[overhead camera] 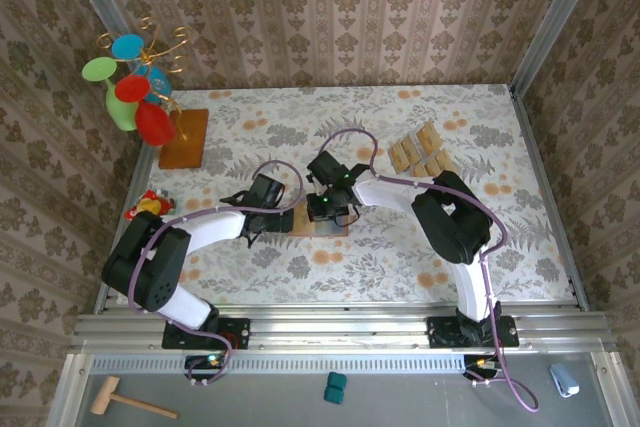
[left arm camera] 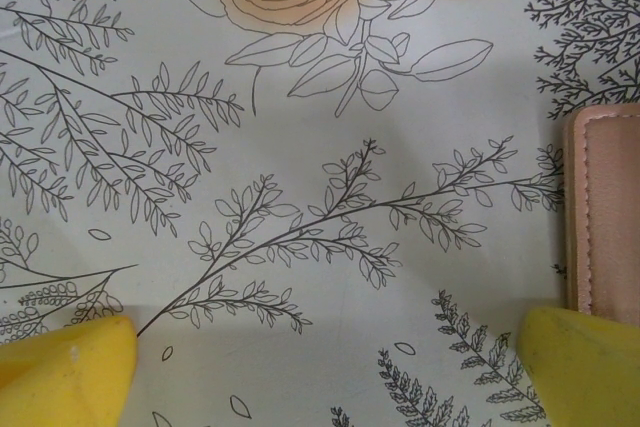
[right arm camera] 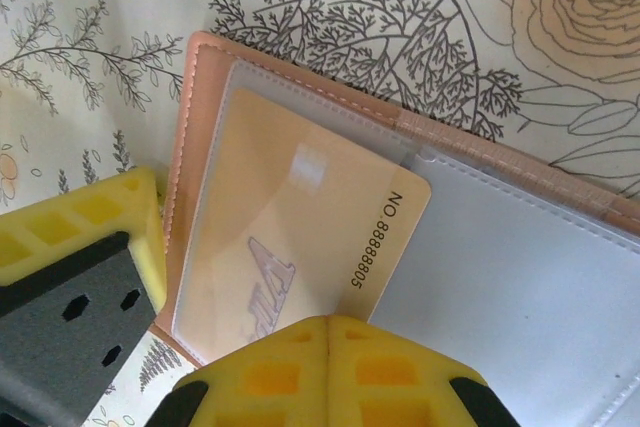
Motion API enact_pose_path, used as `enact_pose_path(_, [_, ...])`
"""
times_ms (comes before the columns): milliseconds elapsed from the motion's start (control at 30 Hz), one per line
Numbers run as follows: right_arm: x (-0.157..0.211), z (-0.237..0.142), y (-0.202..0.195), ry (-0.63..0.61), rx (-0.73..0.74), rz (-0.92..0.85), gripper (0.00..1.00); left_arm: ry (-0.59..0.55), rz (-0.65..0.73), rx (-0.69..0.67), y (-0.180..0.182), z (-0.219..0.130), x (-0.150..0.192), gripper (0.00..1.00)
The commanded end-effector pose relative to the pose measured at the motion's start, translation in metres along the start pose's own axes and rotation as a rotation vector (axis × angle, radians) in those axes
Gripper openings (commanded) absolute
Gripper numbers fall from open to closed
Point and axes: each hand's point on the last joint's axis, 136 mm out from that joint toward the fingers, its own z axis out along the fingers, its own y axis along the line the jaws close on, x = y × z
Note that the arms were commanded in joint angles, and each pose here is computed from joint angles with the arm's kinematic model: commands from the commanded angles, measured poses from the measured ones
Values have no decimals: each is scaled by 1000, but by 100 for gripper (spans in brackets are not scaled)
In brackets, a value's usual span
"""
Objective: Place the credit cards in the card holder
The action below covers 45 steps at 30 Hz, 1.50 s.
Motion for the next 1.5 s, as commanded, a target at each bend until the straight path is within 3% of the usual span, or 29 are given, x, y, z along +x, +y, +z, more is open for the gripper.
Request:
enact_pose_path(0, [-7, -23, 7, -25, -13, -13, 0, 33, 0, 65, -11, 2, 12, 100])
enact_pose_path(200, [-12, -39, -2, -53, 13, -12, 0, -8, -38, 77, -1, -12, 2, 100])
enact_pose_path(533, [-5, -22, -15, -18, 41, 10, 0, 25, -55, 40, 18, -4, 7, 100])
enact_pose_path(1467, [2, 5, -10, 38, 40, 6, 0, 70, -35, 101, -2, 18, 16, 100])
